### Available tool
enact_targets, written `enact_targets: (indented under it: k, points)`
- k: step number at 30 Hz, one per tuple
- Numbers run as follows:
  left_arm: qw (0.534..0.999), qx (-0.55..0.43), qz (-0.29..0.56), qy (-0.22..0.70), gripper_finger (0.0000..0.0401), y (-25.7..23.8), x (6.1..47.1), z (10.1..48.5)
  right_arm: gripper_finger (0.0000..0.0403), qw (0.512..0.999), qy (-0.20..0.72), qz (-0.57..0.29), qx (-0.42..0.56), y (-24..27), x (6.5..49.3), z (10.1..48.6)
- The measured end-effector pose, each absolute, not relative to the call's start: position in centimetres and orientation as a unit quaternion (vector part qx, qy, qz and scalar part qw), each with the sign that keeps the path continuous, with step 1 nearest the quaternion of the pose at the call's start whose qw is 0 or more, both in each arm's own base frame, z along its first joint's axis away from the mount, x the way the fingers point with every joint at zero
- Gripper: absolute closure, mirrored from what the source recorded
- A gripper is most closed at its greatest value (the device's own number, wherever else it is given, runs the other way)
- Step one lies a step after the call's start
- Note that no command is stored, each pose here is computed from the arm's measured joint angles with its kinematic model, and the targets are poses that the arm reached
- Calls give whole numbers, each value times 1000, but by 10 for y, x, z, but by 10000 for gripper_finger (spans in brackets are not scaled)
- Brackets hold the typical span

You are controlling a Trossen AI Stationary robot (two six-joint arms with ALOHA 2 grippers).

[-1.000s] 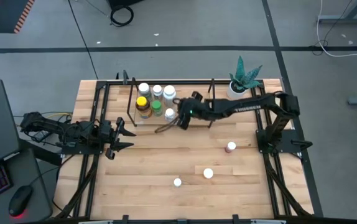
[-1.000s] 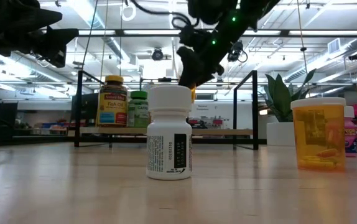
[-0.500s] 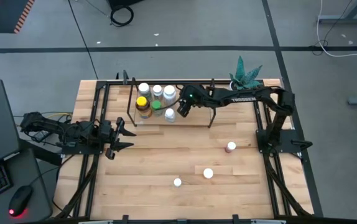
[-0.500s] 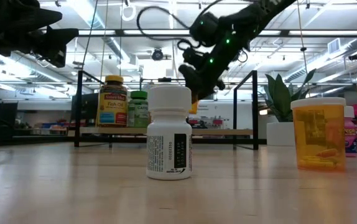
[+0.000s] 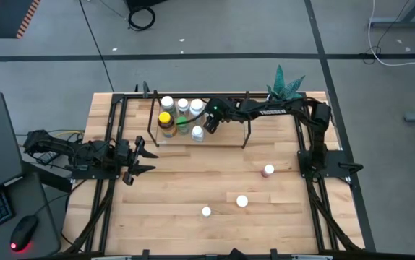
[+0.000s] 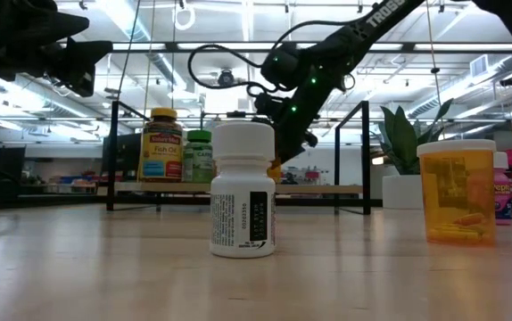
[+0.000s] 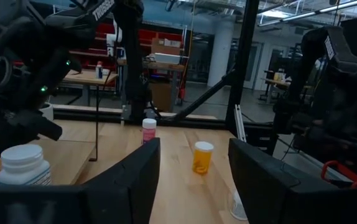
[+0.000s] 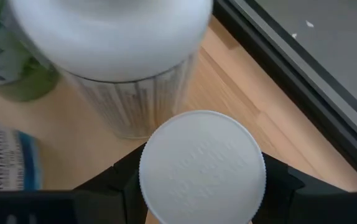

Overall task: Pick and place medicine bottles onto shelf by color
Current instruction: Put the left yellow pill bottle on the shelf, then put the yellow pill bottle on the shelf aligned with the other yellow pill bottles

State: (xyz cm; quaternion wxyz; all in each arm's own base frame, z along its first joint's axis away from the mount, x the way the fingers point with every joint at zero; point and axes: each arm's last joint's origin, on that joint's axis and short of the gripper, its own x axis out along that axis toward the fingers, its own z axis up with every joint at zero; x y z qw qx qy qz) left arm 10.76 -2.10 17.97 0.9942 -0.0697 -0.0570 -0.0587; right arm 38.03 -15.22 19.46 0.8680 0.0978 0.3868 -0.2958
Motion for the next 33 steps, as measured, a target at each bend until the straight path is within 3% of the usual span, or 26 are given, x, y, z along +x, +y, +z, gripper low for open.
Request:
enact_targets:
  k: [11, 20, 33]
  points:
    - [994, -70, -59, -57, 202, -21, 108, 180, 184, 865, 393, -293, 111, -163, 375, 193]
    - [994, -70, -59, -57, 206, -21, 108, 180, 128, 867, 390, -291, 107, -163, 374, 197]
    - [994, -70, -59, -57, 207, -21, 108, 180, 66, 880, 372, -275, 104, -141, 362, 238]
